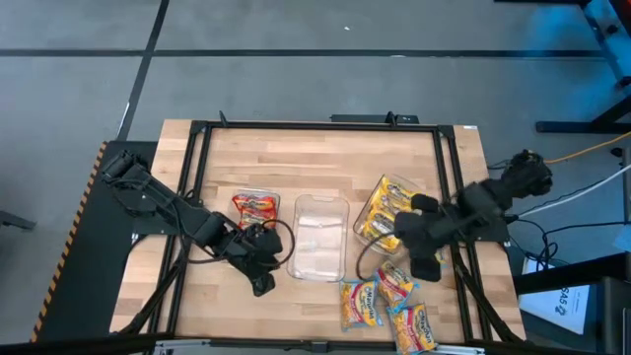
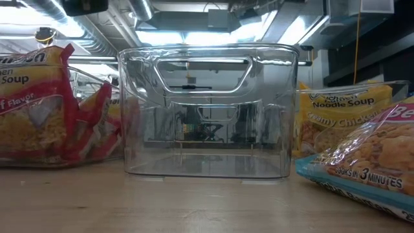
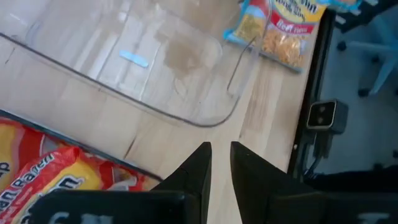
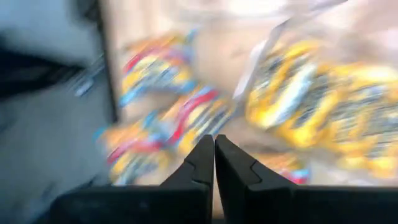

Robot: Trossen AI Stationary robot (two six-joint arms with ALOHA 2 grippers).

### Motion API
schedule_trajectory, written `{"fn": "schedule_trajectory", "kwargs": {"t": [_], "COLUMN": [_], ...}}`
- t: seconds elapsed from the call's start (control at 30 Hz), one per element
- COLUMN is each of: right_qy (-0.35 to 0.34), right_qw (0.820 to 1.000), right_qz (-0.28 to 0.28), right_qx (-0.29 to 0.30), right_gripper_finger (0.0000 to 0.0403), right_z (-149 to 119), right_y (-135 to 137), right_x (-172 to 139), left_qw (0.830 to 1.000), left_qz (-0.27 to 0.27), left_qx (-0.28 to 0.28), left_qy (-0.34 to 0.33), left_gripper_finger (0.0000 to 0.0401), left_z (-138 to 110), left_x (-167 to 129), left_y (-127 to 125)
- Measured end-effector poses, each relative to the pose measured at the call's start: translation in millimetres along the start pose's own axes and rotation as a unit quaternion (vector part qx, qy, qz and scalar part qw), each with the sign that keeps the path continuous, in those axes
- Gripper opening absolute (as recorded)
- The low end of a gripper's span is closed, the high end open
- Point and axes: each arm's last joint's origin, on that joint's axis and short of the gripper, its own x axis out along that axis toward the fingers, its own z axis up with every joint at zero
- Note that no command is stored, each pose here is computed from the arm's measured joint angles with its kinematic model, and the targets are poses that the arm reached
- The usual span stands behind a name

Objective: Sort Maruchan noodles
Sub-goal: Put the blue noodle pack into the middle transparent bin

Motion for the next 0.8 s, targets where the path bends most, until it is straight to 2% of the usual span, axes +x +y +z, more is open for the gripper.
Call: {"fn": "schedule_trajectory", "kwargs": {"t": [0.1, 0.2, 0.37, 0.57, 0.8], "right_qy": [-0.085, -0.109, -0.128, -0.135, -0.085], "right_qw": [0.992, 0.984, 0.977, 0.971, 0.970], "right_qz": [-0.080, -0.115, -0.118, -0.087, -0.095], "right_qx": [0.046, 0.084, 0.125, 0.179, 0.209], "right_gripper_finger": [0.0014, 0.0014, 0.0014, 0.0014, 0.0014], "right_z": [-9, -14, -17, -21, -38], "right_y": [7, 14, 21, 16, 2], "right_x": [1, 17, 67, 131, 167], "left_qw": [1.000, 1.000, 0.999, 0.999, 0.998], "left_qz": [-0.010, -0.024, -0.033, -0.038, -0.044], "left_qx": [-0.006, -0.008, -0.010, -0.013, -0.015], "left_qy": [-0.010, -0.019, -0.028, -0.032, -0.037], "left_gripper_finger": [0.0053, 0.0053, 0.0053, 0.0053, 0.0053], "left_z": [3, 5, 6, 7, 8], "left_x": [0, 0, 0, 0, 0], "left_y": [-1, -4, -6, -7, -8]}}
